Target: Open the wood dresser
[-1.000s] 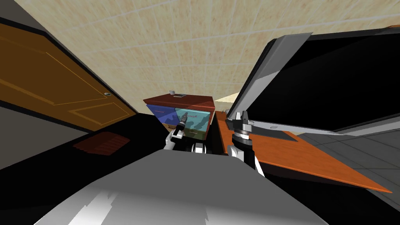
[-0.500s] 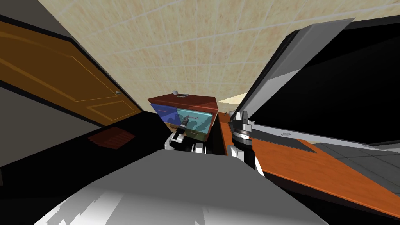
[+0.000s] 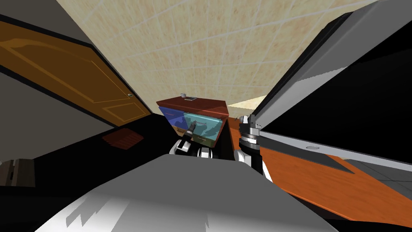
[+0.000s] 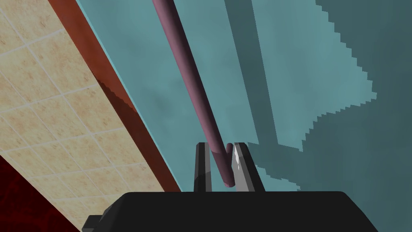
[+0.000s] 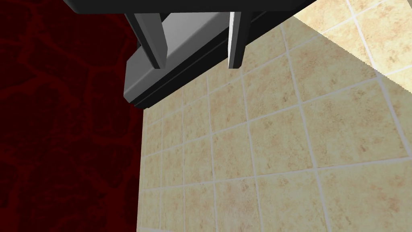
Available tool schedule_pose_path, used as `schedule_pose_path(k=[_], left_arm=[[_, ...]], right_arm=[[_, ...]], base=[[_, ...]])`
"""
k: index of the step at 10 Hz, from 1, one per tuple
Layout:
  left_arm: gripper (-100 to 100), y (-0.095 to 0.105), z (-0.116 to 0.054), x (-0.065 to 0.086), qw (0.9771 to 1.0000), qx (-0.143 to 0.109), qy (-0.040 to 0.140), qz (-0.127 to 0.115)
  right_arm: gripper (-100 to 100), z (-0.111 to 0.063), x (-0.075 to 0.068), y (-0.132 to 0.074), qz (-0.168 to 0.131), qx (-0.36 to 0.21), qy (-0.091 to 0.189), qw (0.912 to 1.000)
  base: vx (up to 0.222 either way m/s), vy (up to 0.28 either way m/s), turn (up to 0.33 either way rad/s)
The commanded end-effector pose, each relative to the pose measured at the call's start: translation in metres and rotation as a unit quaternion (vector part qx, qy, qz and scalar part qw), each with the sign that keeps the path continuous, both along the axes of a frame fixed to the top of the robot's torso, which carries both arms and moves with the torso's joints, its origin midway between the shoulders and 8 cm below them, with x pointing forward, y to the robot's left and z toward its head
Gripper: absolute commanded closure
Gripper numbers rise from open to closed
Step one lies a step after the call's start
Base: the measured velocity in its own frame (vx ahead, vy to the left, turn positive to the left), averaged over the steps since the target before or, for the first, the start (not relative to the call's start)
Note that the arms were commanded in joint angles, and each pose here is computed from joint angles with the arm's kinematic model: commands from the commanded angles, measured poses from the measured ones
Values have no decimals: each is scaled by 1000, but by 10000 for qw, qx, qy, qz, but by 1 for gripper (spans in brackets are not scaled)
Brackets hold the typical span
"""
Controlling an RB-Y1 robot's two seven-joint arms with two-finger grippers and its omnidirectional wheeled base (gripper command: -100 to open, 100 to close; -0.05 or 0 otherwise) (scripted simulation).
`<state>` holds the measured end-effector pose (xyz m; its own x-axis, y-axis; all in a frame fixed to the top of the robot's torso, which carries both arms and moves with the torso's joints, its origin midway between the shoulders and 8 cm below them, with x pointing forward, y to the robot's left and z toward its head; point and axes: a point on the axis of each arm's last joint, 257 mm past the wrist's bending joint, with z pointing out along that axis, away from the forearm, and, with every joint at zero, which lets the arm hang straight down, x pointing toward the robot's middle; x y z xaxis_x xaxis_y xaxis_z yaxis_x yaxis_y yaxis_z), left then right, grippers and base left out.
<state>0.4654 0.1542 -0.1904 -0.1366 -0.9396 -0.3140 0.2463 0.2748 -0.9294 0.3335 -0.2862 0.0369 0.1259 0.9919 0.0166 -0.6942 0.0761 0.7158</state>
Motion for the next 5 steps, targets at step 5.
schedule_pose_path(k=[5], left_arm=[[100,-2,8,-10,10000,1,46,-42]], right_arm=[[0,0,0,0,0,0,-1,10000]], base=[[-137,33,9]])
